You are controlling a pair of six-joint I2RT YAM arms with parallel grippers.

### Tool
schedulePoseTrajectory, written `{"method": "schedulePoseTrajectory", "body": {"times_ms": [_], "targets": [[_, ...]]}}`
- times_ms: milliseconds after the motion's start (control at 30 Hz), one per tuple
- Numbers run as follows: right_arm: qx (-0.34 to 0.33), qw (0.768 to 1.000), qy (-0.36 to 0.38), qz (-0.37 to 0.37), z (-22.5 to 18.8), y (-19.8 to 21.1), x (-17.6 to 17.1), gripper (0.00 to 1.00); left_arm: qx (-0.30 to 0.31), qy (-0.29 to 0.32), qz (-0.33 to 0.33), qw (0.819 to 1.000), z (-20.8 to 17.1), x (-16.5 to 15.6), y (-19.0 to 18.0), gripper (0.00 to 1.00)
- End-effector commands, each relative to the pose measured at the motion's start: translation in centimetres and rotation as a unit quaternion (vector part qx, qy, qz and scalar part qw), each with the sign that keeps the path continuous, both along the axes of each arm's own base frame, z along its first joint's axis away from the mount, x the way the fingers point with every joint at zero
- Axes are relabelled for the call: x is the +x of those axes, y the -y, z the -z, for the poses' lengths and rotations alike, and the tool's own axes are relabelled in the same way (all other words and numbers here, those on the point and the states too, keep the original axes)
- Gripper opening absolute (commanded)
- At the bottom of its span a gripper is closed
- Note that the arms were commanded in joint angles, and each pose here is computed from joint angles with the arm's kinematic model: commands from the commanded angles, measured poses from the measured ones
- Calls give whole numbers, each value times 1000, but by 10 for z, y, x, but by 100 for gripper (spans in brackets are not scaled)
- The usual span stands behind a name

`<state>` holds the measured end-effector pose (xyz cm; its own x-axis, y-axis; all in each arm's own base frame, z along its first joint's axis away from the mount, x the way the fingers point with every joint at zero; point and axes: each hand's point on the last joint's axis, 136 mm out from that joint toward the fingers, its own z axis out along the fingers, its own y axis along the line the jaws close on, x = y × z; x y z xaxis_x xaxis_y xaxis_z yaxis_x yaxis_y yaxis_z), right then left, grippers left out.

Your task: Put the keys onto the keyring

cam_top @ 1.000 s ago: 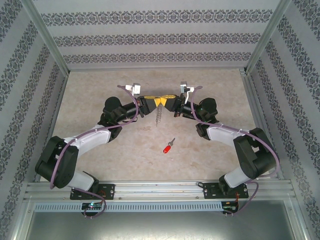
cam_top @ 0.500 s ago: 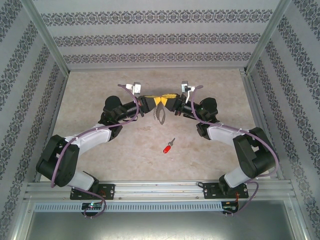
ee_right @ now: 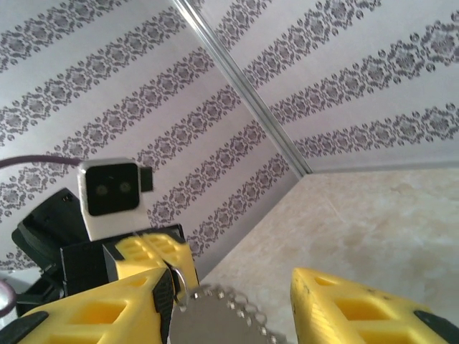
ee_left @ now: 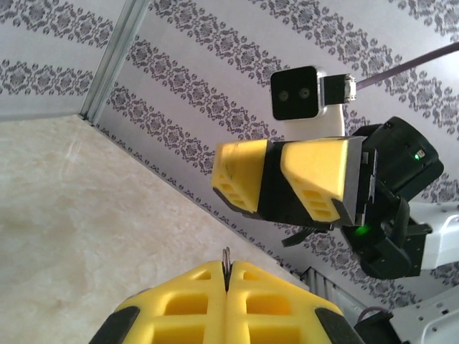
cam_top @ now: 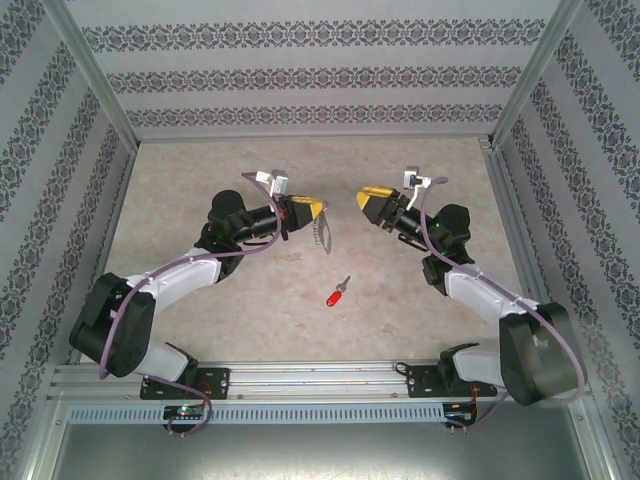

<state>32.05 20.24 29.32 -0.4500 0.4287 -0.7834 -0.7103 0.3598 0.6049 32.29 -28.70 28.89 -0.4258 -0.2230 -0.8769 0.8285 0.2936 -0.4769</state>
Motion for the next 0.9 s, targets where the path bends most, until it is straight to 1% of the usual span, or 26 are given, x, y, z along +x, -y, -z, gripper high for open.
{"method": "schedulePoseTrajectory", "body": {"times_ms": [0, 200, 367, 533, 600, 700, 867], "targets": [[-35, 999, -25, 17, 22, 4, -4, 48, 21, 98, 18, 995, -16, -13, 0, 0], [-68, 997, -29, 7, 39, 1, -20, 48, 59, 159, 31, 985, -9, -16, 4, 0], [-89, 996, -30, -3, 49, -7, -30, 48, 70, 212, 36, 974, -6, -18, 5, 0], [-127, 992, -5, -19, 56, -15, -44, 48, 80, 268, 55, 959, -1, -27, 6, 0], [-143, 989, 9, -27, 55, -18, -49, 49, 84, 276, 68, 955, 1, -31, 8, 0], [-165, 985, 30, -39, 53, -22, -54, 49, 93, 273, 88, 953, 2, -34, 10, 0], [-167, 982, 60, -59, 48, -25, -63, 49, 109, 278, 117, 947, 8, -43, 11, 0]]}}
